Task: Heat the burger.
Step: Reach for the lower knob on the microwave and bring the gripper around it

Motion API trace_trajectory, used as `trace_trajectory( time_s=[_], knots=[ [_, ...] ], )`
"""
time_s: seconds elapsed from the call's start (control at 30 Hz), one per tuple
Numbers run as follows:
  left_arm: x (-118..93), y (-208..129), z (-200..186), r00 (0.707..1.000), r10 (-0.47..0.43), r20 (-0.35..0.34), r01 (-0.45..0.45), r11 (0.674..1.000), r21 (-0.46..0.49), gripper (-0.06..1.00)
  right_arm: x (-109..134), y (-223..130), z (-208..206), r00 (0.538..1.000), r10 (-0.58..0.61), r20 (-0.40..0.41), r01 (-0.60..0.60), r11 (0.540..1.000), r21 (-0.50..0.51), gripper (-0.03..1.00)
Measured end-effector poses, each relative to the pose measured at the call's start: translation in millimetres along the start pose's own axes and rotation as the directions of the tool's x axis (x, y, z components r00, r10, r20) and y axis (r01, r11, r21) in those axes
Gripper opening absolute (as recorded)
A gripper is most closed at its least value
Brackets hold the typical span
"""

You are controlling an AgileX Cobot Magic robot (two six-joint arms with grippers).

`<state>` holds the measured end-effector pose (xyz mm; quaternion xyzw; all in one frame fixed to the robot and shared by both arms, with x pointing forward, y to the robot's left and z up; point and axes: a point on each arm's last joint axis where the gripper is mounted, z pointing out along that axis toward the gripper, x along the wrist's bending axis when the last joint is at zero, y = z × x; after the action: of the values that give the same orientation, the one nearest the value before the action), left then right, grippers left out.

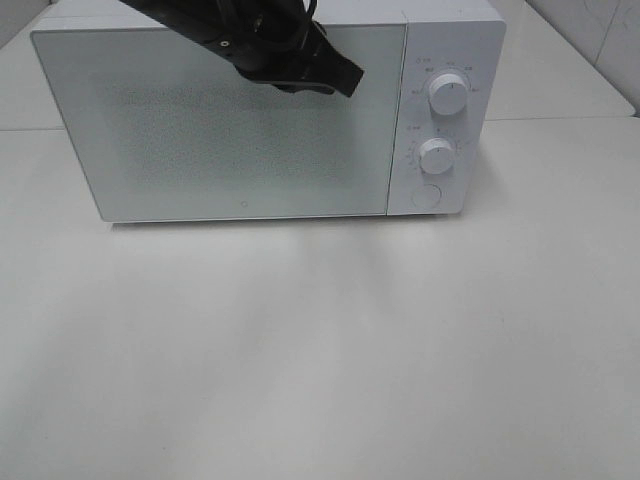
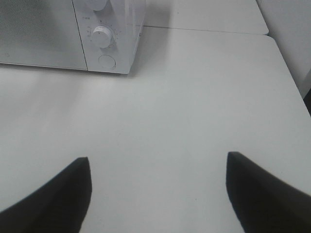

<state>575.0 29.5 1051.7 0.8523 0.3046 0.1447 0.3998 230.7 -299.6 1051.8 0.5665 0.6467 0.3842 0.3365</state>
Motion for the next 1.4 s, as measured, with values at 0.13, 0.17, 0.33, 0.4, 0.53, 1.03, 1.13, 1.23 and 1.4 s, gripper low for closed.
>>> trace_trajectory(
  time_s=[0.13,0.17,0.33,0.4,0.53,1.03,1.13,1.23,1.4],
  knots=[
    [0.1,-8.5,-15.8,0.996,-0.078,-0.034,0.082,0.985,0.151,0.0,0.0,0.0,0.0,1.0,0.0,0.0,0.0,1.0,0.0,0.7],
    [0.6,-10.1,-19.4,0.994,-0.096,-0.05,0.104,0.978,0.179,0.0,0.5,0.0,0.0,1.0,0.003,-0.005,-0.003,1.0,0.0,0.7],
    [2.0,-14.0,-42.2,0.978,-0.168,-0.126,0.197,0.941,0.275,0.0,0.0,0.0,0.0,1.0,0.0,0.0,0.0,1.0,0.0,0.7],
    [1.8,-15.5,-46.2,0.975,-0.173,-0.137,0.207,0.932,0.298,0.0,0.0,0.0,0.0,1.0,0.0,0.0,0.0,1.0,0.0,0.7],
    [2.8,-21.6,-66.9,0.96,-0.187,-0.207,0.257,0.883,0.393,0.0,0.0,0.0,0.0,1.0,0.0,0.0,0.0,1.0,0.0,0.7],
    [55.9,-45.4,-142.5,0.829,-0.376,-0.414,0.535,0.748,0.392,0.0,0.0,0.0,0.0,1.0,0.0,0.0,0.0,1.0,0.0,0.7],
    [63.6,-61.3,-161.8,0.791,-0.416,-0.448,0.588,0.717,0.374,0.0,0.0,0.0,0.0,1.0,0.0,0.0,0.0,1.0,0.0,0.7],
    [65.0,-91.6,-188.7,0.739,-0.457,-0.496,0.653,0.667,0.358,0.0,0.0,0.0,0.0,1.0,0.0,0.0,0.0,1.0,0.0,0.7],
    [49.9,-120.5,-209.5,0.717,-0.47,-0.515,0.676,0.647,0.352,0.0,0.5,0.0,0.0,1.0,0.003,-0.005,-0.003,1.0,0.0,0.7]
  ],
)
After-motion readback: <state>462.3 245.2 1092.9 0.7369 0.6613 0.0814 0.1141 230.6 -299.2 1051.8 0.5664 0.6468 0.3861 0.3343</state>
